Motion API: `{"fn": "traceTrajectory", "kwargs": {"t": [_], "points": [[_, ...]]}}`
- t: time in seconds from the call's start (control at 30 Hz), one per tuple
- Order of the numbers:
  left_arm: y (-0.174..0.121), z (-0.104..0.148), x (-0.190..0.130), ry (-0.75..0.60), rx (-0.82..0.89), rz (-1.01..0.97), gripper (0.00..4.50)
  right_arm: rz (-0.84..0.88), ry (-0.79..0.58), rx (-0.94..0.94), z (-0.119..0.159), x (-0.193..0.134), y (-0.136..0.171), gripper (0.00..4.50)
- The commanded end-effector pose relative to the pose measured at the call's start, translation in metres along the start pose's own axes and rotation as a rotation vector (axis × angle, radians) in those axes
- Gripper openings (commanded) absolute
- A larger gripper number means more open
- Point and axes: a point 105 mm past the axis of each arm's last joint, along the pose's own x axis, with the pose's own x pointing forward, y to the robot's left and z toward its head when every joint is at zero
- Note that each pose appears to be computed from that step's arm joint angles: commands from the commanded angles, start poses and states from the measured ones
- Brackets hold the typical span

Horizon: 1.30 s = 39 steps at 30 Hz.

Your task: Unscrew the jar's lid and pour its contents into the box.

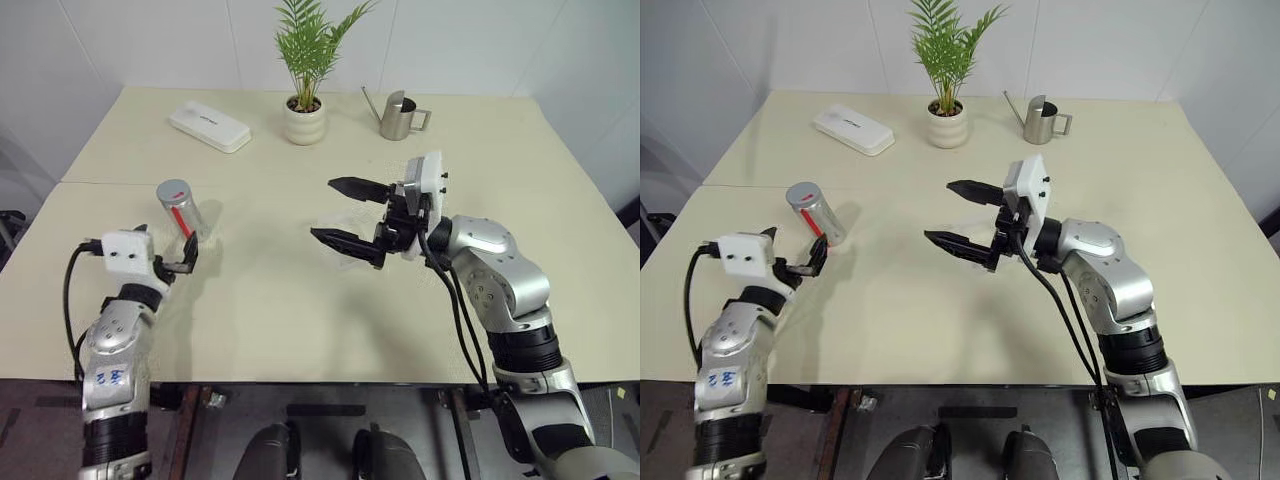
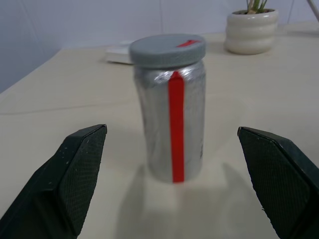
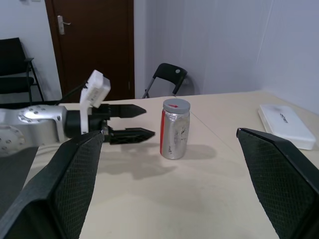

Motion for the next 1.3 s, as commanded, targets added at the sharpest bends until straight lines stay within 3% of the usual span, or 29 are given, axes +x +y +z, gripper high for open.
{"fn": "traceTrajectory", "kwargs": {"t": [0.03, 0.43, 0.53, 0.73, 0.77, 0.83, 0.97, 1.13, 1.3], "points": [[-0.001, 0.009, 0.009, -0.050, 0.034, 0.014, 4.48, 0.019, -0.035, -0.038, 0.013, 0.006, 0.008, 4.50], [0.003, 0.005, 0.047, -0.068, 0.047, 0.049, 4.48, 0.004, -0.048, -0.008, 0.010, 0.006, 0.010, 4.50], [0.007, 0.003, 0.052, -0.064, 0.037, 0.073, 3.87, -0.004, -0.047, -0.003, 0.008, 0.003, 0.010, 4.50], [0.004, 0.008, 0.055, -0.093, 0.004, 0.038, 2.00, -0.029, -0.057, 0.013, 0.005, -0.002, 0.007, 4.50], [0.002, 0.013, 0.055, -0.117, -0.008, 0.018, 1.90, -0.032, -0.057, 0.016, 0.004, -0.003, 0.007, 4.50], [-0.006, 0.026, 0.055, -0.168, -0.035, -0.041, 1.90, -0.036, -0.055, 0.020, 0.002, -0.004, 0.006, 4.50], [-0.045, 0.056, 0.043, -0.207, -0.052, -0.347, 1.90, -0.084, -0.009, 0.031, 0.000, 0.005, 0.002, 4.50], [-0.087, 0.071, 0.018, -0.163, -0.057, -0.695, 1.90, -0.060, 0.013, 0.055, 0.005, 0.028, 0.011, 4.50], [-0.112, 0.071, 0.001, -0.099, -0.065, -0.883, 1.90, -0.049, 0.048, 0.048, 0.005, 0.049, 0.017, 4.50]]}}
